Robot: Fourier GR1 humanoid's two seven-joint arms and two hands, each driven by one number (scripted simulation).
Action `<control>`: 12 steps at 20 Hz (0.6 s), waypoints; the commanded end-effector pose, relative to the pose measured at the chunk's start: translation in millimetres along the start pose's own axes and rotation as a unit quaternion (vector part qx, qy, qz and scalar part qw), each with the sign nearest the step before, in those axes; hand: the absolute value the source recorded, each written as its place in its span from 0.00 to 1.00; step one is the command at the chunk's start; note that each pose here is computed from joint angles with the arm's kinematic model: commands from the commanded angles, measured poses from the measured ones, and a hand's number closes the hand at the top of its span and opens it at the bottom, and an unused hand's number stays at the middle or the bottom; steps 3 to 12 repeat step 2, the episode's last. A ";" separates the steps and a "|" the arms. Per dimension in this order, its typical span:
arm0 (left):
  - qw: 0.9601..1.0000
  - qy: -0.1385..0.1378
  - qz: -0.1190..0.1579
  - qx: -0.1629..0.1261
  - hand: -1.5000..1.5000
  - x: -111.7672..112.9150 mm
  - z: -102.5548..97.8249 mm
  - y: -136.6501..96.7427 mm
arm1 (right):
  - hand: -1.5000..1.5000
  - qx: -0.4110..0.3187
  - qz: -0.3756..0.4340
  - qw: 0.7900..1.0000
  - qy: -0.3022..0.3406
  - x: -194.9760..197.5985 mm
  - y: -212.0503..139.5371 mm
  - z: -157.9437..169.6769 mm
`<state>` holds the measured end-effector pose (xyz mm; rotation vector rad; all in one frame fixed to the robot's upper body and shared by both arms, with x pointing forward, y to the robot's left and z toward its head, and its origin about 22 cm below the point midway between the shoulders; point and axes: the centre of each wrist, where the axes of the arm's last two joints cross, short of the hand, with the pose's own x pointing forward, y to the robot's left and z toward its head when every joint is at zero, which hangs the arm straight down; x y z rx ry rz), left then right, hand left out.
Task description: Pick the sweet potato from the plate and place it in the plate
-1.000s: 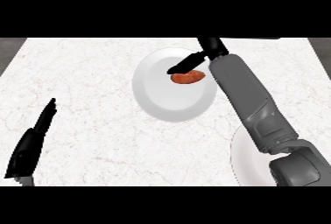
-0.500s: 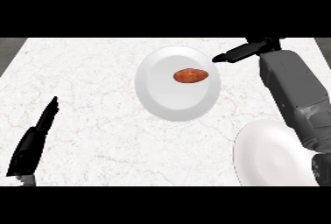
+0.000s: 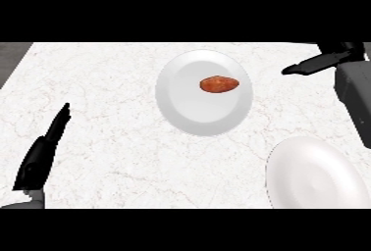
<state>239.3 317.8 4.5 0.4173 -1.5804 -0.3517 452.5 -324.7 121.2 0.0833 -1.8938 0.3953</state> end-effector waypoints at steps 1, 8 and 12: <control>1.000 -0.008 0.006 -0.004 0.50 7.1 0.8 2.8 | 0.00 -0.002 0.006 1.000 0.007 -5.8 -26.3 23.8; 1.000 -0.003 0.011 -0.010 0.50 1.6 1.5 -5.2 | 0.00 -0.004 0.003 1.000 0.004 11.1 -32.7 12.8; 1.000 -0.003 0.011 -0.010 0.50 1.6 1.5 -5.2 | 0.00 -0.004 0.003 1.000 0.004 11.1 -32.7 12.8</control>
